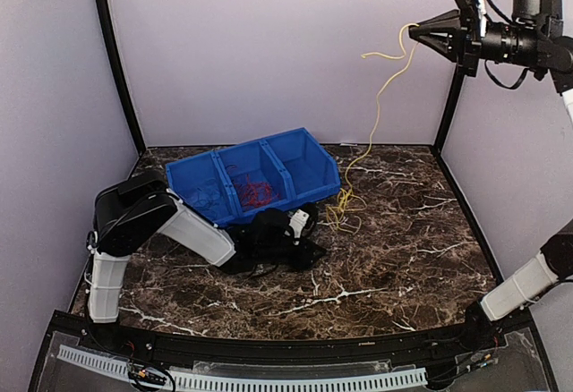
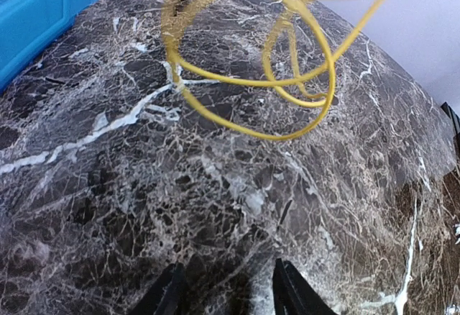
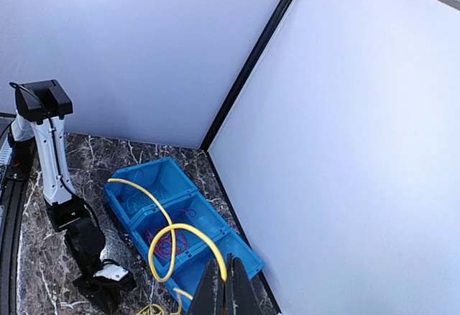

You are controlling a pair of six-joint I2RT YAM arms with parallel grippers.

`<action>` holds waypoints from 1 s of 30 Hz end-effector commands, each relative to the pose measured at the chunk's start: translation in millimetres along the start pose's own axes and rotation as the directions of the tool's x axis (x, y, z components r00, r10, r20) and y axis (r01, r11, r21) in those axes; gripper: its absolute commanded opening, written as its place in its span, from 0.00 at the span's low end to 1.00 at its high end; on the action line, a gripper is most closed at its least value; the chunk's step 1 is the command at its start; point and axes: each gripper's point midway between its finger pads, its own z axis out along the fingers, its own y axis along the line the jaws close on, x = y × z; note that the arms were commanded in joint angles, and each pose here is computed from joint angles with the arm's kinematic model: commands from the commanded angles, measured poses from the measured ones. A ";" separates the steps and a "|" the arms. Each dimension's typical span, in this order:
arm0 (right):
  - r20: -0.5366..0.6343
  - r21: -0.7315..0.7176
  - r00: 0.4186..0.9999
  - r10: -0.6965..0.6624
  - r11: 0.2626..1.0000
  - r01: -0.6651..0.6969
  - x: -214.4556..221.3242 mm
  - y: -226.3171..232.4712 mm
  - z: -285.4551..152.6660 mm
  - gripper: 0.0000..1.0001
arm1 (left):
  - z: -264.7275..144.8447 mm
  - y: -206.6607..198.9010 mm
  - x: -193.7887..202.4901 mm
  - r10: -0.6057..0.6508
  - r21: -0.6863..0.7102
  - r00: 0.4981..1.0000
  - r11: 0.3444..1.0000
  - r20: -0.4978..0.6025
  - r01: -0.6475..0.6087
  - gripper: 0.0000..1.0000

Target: Untangle the cables

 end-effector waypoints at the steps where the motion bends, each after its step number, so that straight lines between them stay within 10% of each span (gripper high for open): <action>1: 0.033 0.037 0.999 -0.013 0.999 0.012 -12.0 -3.9 -10.1 0.00 | -22.3 -6.1 -15.0 -0.011 -0.003 1.000 1.000 0.025 0.011 0.42; 14: -0.008 -0.098 0.988 0.152 0.983 -0.152 59.3 24.9 22.9 0.00 | -90.4 -66.8 -106.8 0.046 0.175 0.930 0.978 0.364 -0.116 0.62; 30: -0.007 -0.167 0.977 0.212 0.963 -0.210 69.9 39.5 37.5 0.00 | -18.3 -96.3 -150.7 0.077 0.156 0.908 0.976 0.413 -0.154 0.71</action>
